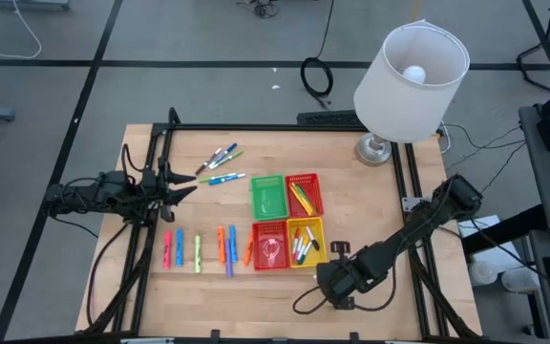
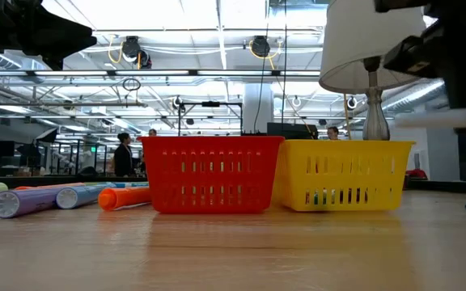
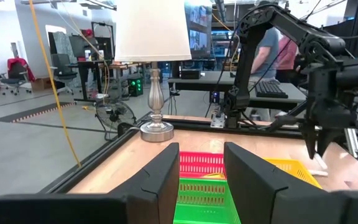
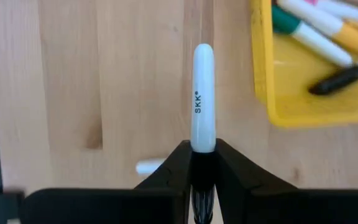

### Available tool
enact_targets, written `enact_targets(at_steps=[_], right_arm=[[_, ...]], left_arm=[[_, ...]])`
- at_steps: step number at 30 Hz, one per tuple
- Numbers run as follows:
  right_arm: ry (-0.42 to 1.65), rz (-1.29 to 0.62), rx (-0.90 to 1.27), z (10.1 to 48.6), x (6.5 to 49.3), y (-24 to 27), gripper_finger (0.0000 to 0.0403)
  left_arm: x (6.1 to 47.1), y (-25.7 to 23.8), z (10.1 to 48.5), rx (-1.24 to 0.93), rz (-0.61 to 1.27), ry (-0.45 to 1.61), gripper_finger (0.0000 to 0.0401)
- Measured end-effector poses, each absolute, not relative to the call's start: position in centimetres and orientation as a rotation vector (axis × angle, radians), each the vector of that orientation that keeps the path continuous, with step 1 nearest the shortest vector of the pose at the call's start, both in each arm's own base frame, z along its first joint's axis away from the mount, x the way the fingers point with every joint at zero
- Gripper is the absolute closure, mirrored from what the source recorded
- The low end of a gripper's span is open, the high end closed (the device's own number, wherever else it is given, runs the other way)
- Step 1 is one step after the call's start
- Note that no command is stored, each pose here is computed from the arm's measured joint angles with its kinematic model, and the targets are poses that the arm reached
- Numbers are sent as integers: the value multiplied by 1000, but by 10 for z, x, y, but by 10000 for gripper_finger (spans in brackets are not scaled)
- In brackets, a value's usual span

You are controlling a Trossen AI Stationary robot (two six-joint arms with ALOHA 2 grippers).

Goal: Pick & Place Markers
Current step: Put the small black highlighter pen into the yellow bin

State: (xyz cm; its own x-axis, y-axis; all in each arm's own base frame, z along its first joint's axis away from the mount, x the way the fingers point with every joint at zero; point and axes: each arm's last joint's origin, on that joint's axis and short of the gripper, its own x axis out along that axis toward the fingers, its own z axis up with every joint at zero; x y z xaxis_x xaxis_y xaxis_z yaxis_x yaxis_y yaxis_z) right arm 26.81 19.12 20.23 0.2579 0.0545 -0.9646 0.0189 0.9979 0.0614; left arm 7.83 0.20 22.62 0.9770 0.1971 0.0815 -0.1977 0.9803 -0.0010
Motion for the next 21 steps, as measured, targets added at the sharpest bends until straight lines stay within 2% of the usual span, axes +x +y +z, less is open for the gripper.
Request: enact_targets(at_steps=[21], right_arm=[[1217, -21, 14, 217, 262, 184, 363]], left_arm=[[78, 2, 226, 7, 199, -81, 267]])
